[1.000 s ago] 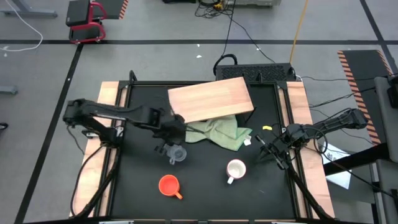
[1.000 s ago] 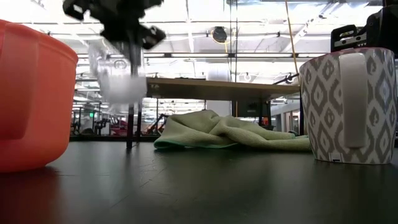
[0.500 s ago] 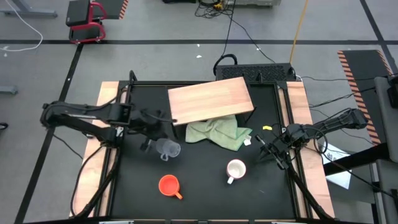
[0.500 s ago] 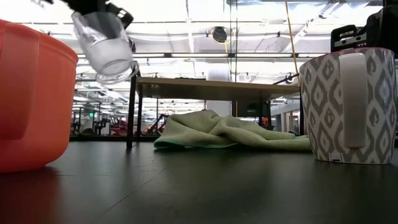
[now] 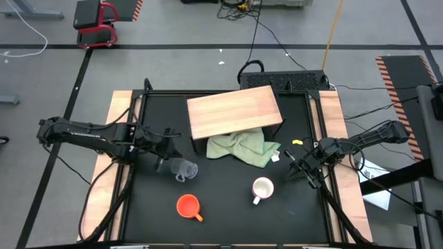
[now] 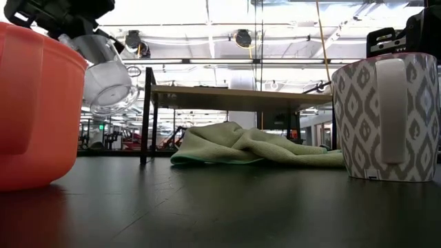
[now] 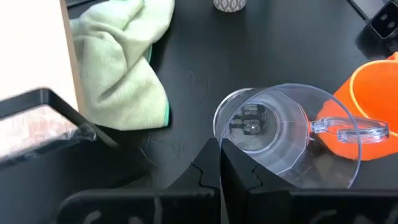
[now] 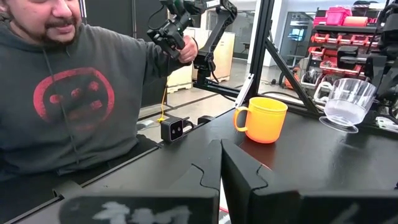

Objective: Stack small to large cups/mugs on shelf
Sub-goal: Put the transparent mug on the shelf, then put orange cup on the shelf

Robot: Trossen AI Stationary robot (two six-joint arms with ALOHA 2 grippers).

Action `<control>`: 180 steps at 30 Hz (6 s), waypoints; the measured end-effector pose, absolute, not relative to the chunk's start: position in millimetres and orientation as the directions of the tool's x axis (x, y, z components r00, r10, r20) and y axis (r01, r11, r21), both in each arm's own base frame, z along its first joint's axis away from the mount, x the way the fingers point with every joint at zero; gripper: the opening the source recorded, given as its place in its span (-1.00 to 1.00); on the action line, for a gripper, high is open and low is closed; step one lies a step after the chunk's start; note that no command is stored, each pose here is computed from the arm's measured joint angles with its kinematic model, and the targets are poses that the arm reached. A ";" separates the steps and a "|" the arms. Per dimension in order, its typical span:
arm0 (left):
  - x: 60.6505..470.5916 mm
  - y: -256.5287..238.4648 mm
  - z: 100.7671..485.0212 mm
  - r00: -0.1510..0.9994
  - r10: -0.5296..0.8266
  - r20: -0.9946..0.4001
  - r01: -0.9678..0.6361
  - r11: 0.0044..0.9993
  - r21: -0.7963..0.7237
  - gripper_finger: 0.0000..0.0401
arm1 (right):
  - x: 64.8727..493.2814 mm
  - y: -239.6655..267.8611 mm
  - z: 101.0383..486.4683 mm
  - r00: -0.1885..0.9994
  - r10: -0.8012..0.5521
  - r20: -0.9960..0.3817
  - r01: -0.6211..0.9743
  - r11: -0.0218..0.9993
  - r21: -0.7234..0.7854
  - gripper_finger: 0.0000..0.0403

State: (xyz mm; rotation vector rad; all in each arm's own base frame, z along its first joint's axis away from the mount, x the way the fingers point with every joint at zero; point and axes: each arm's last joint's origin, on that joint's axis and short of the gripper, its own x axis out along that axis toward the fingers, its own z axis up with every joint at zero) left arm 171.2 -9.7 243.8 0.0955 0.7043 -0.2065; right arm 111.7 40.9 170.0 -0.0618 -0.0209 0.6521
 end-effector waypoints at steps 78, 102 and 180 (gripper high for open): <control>280.0 128.8 423.9 0.526 0.235 -0.817 -0.138 0.972 0.191 -1.00 | 111.7 40.9 169.6 0.795 0.607 -0.003 -0.606 0.793 -0.066 -1.00; 302.3 134.0 387.2 0.380 0.075 -0.922 0.035 0.995 0.096 -1.00 | 111.7 40.9 169.3 0.795 0.607 -0.007 -0.606 0.793 -0.064 -1.00; 274.7 96.9 429.4 0.506 0.177 -0.844 -0.015 0.980 0.197 -0.41 | 111.7 40.9 169.3 0.795 0.607 -0.007 -0.606 0.793 -0.061 -1.00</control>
